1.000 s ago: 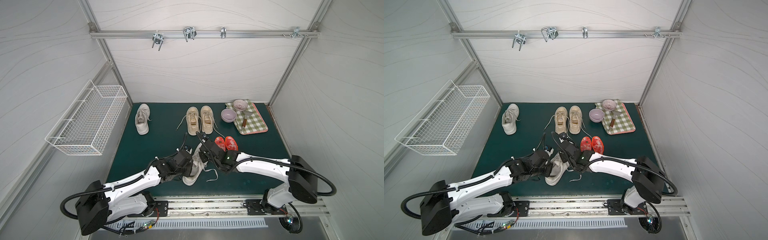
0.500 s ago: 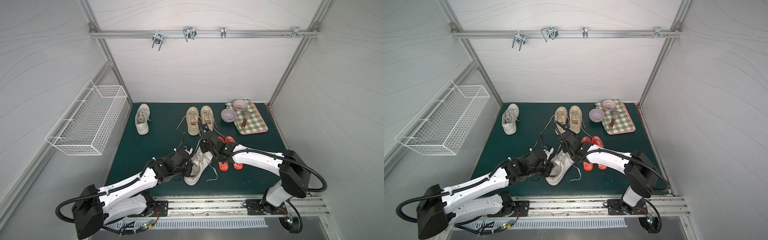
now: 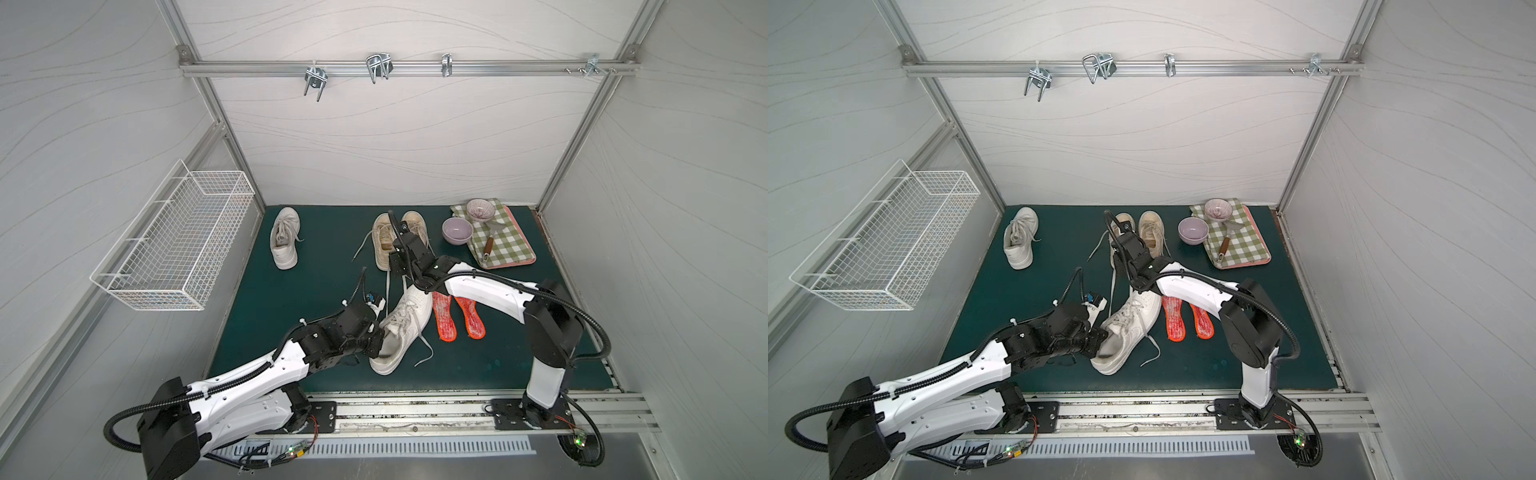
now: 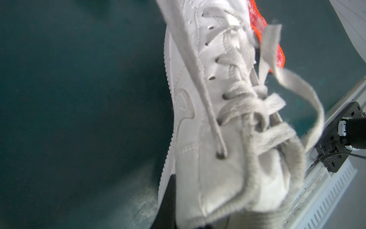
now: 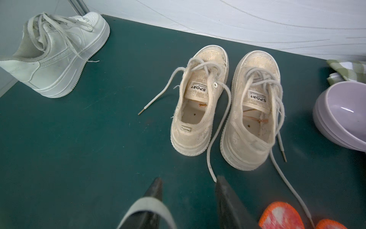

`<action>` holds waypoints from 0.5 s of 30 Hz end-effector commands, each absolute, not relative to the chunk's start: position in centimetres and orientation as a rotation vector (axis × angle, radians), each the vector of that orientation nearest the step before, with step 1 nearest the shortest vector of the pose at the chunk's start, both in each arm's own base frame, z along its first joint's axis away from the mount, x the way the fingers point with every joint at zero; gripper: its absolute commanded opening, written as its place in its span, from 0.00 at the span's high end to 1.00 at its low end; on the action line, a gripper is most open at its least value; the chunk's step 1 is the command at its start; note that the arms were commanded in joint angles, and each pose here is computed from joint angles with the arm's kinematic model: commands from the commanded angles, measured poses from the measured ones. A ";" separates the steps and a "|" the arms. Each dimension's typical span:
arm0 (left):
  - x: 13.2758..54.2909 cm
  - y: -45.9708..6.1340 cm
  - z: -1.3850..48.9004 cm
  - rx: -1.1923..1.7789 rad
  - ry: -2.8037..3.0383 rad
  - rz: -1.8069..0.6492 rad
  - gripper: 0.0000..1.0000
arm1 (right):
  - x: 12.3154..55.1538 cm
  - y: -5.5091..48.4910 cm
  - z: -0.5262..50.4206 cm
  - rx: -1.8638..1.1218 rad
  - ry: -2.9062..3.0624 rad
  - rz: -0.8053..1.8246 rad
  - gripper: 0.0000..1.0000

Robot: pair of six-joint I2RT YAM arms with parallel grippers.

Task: Remove the insole from the shoe
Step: Untie the shoelace on the shoe.

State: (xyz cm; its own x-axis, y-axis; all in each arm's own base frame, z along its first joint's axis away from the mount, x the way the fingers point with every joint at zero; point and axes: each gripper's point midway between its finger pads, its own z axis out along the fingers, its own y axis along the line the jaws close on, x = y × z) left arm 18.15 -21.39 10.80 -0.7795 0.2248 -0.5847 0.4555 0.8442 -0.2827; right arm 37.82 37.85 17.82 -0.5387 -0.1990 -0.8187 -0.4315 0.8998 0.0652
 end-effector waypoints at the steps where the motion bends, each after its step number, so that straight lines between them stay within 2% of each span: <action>1: 19.7 -23.6 14.9 0.472 2.301 -0.683 1.00 | 37.9 38.4 17.5 -0.491 2.177 0.332 0.50; 8: 20.5 -22.6 14.4 0.406 2.319 -0.606 1.00 | 36.4 37.8 17.8 -0.502 2.180 0.357 0.42; 15: 21.8 -21.2 13.9 0.264 2.340 -0.506 1.00 | 31.9 35.3 17.8 -0.510 2.216 0.402 0.34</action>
